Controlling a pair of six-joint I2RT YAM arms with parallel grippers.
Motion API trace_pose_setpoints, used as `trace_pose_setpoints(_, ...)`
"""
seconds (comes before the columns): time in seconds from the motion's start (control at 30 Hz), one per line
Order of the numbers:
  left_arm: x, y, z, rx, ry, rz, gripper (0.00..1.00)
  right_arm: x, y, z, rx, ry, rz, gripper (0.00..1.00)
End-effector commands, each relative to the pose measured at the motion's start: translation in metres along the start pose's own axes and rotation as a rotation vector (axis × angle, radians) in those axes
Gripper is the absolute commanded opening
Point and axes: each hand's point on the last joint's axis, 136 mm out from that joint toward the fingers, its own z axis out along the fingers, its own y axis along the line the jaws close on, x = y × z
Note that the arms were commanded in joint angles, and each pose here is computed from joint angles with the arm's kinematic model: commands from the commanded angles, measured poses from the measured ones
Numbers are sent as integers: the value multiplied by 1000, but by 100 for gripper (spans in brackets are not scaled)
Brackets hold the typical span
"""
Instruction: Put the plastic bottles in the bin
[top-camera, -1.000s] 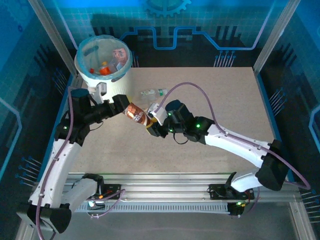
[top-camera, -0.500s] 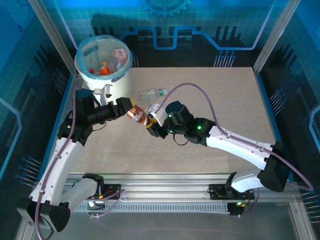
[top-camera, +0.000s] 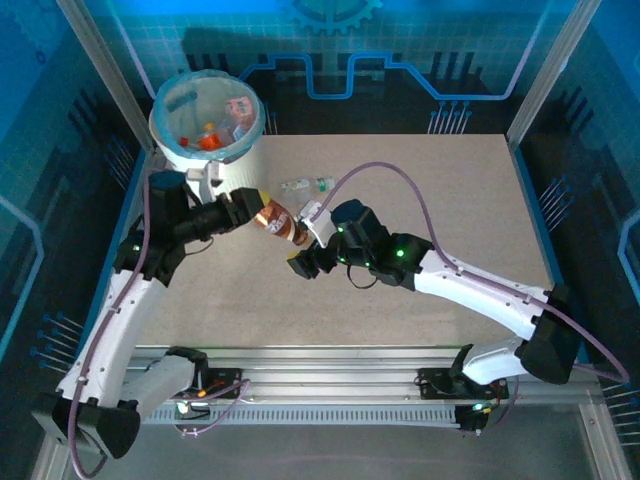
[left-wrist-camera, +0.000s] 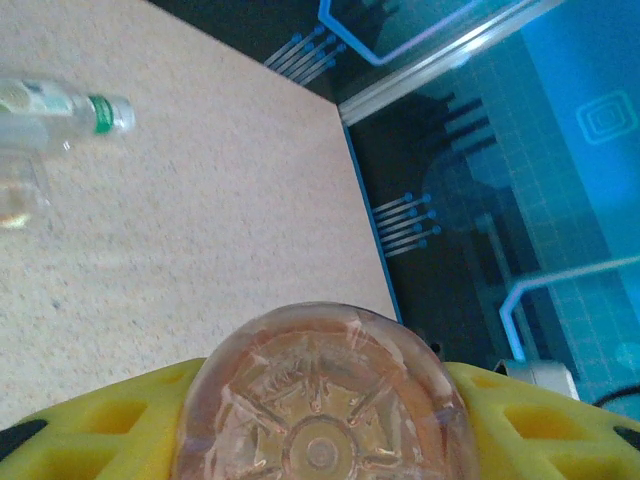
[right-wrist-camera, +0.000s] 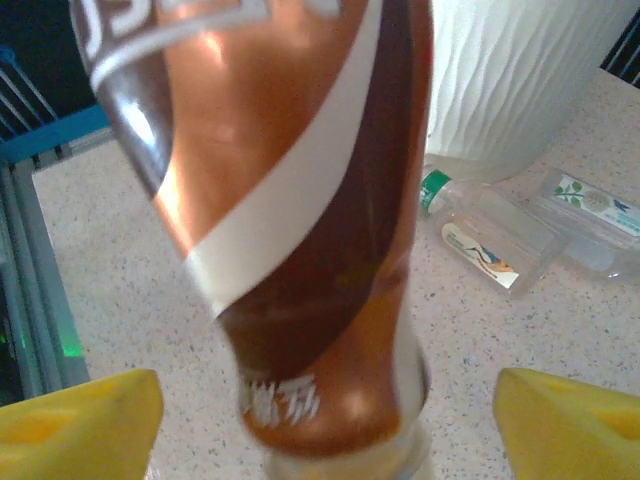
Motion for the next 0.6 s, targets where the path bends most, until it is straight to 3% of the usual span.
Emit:
trace_pose_setpoints(0.0, -37, -17, -10, -42, -105, 94, 48, -33, -6, -15, 55, -65, 12, 92)
trace_pose_setpoints(0.3, -139, -42, -28, -156, -322, 260, 48, -63, -17, -33, 125, -121, 44, 97)
trace_pose_setpoints(0.57, -216, -38, -39, -269, -462, 328, 48, -72, -24, -24, 114, -101, 40, 99)
